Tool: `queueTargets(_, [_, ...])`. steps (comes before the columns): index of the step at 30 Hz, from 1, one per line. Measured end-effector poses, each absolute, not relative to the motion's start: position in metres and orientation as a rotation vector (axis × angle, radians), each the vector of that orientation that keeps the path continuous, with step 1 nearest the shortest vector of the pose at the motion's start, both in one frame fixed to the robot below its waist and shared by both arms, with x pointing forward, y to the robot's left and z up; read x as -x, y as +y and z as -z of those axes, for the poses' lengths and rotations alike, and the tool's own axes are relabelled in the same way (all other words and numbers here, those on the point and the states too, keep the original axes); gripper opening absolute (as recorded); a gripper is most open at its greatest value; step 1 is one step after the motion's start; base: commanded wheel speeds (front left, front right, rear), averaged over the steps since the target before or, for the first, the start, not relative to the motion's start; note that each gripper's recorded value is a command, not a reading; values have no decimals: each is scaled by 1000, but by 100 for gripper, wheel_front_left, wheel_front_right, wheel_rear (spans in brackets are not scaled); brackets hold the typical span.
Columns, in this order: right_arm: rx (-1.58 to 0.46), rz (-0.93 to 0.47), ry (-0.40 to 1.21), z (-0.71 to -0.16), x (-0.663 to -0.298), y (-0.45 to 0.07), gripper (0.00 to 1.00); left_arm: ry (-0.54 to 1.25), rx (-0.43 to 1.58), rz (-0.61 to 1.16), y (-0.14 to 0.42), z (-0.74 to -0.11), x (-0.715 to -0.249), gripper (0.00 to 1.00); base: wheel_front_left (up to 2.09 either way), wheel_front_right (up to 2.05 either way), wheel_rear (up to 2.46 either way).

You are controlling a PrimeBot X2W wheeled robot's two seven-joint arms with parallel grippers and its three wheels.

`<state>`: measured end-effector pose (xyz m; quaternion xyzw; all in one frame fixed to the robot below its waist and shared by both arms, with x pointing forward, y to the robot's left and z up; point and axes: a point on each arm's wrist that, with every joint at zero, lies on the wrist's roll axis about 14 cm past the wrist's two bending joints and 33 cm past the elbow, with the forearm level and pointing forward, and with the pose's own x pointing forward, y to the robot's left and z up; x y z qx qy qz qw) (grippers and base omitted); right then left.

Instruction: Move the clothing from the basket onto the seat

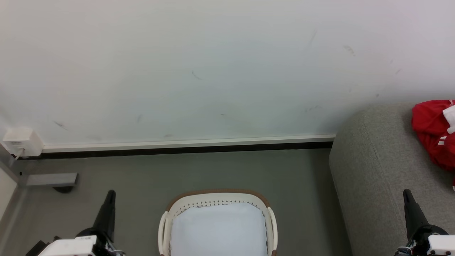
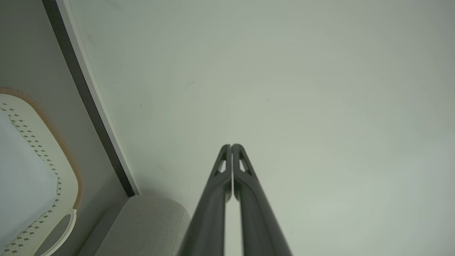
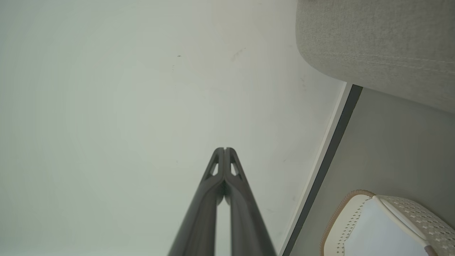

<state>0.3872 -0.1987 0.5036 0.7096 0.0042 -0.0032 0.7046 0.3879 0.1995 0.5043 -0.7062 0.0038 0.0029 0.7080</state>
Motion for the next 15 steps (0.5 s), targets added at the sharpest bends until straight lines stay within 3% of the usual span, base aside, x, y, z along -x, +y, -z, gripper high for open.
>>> queueTargets(15, [-1578, 7, 9, -504, -387, -199, 0, 8, 1568, -6, 199, -504, -388, 0, 0, 0, 0])
